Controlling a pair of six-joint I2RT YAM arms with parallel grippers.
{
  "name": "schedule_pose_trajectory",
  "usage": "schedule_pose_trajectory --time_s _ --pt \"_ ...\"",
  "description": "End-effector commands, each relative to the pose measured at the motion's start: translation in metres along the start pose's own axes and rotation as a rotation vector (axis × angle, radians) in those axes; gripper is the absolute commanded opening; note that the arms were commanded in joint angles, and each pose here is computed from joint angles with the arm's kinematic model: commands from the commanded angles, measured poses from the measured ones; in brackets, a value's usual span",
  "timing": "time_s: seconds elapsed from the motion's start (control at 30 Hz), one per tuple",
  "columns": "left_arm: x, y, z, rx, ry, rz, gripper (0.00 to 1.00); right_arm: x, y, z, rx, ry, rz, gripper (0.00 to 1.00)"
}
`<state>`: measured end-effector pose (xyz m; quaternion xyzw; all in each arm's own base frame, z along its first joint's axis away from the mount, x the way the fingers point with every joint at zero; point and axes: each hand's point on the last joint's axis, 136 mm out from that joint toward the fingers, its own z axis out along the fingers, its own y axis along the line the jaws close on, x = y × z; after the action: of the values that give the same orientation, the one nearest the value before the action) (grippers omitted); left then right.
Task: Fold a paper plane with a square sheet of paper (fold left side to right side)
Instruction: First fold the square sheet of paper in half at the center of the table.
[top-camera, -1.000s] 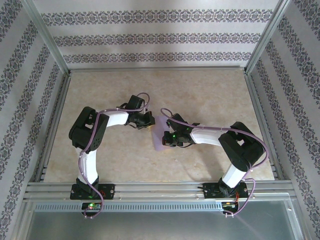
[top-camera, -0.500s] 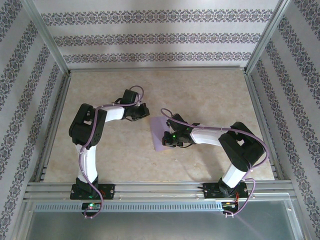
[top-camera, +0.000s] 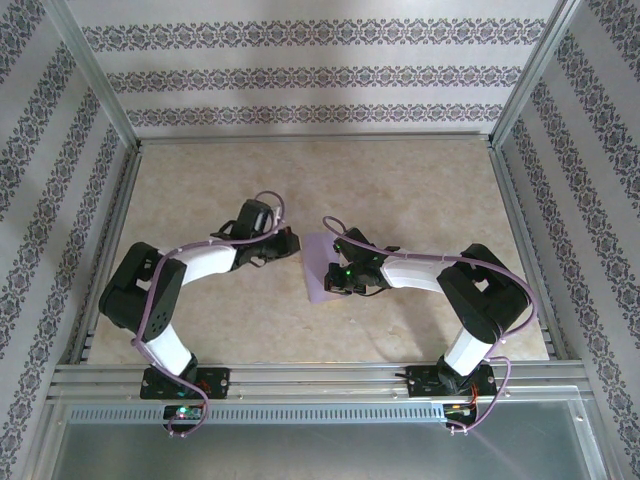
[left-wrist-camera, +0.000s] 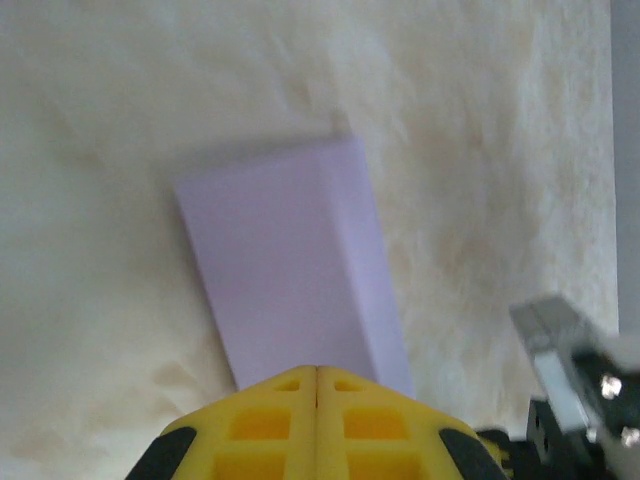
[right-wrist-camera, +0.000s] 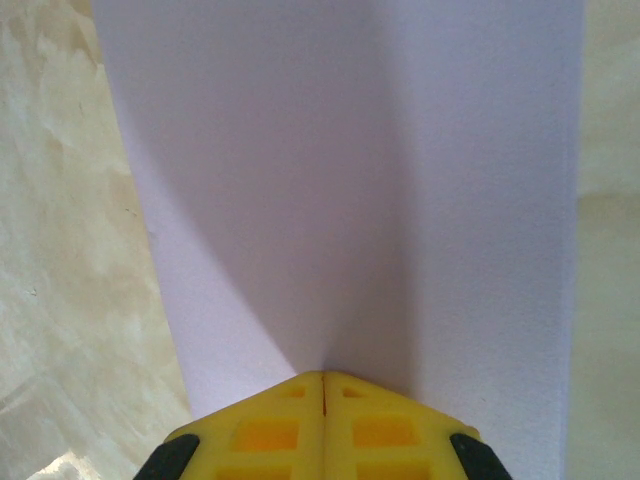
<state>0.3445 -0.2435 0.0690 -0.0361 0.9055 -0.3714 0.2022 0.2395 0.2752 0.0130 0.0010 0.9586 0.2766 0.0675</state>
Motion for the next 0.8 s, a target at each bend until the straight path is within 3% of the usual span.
schedule_pose_trajectory --time_s 0.0,0.33,0.77 --pt "0.015 -0.014 0.006 0.053 0.020 -0.020 0.00 0.039 -0.040 0.008 0.147 0.116 0.050 0.00" --pt "0.033 -0.005 0.031 0.030 0.100 -0.027 0.00 0.038 -0.039 0.009 0.152 0.123 0.047 0.00" --pt "0.041 -0.003 0.038 0.025 0.112 -0.027 0.00 0.038 -0.041 0.010 0.166 0.129 0.041 0.00"
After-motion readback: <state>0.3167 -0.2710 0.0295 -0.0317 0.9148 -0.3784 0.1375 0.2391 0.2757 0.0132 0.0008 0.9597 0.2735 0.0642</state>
